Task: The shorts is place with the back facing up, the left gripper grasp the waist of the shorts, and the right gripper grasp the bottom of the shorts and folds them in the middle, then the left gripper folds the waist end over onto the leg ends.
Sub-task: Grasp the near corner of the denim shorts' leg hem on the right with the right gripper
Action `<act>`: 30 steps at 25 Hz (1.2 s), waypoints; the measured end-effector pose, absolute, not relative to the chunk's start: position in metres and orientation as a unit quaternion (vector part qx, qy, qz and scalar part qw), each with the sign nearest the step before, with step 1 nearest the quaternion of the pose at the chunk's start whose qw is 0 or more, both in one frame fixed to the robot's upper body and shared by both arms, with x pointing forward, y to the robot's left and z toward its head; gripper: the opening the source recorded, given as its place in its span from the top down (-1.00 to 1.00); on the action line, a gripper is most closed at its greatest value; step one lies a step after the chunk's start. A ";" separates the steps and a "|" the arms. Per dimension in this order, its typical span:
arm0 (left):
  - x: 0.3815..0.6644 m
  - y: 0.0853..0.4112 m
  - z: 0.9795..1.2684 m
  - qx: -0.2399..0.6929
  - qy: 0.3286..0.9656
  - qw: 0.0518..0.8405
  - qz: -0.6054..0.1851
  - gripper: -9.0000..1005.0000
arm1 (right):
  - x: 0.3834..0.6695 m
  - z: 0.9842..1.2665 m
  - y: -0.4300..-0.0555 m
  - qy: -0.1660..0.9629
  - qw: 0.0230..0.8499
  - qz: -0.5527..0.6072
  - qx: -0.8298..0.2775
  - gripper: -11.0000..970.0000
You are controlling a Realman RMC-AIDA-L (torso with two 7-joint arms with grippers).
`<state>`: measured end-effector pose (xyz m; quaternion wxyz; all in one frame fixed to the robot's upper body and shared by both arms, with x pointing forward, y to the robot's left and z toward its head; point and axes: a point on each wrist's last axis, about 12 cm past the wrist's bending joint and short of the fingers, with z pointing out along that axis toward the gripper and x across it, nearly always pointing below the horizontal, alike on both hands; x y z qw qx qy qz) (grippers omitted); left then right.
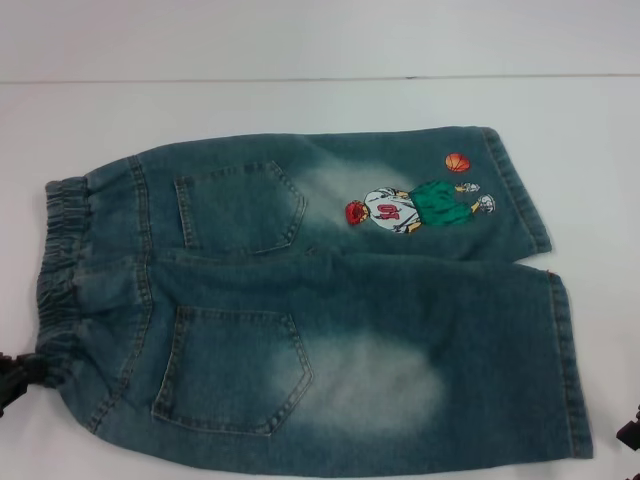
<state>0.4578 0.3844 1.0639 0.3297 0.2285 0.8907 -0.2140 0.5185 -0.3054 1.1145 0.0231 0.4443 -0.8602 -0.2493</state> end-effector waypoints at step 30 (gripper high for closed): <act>0.459 0.385 1.065 0.229 0.891 0.331 -0.211 0.86 | 0.532 1.106 -0.282 -0.848 -0.009 -0.267 0.458 -0.84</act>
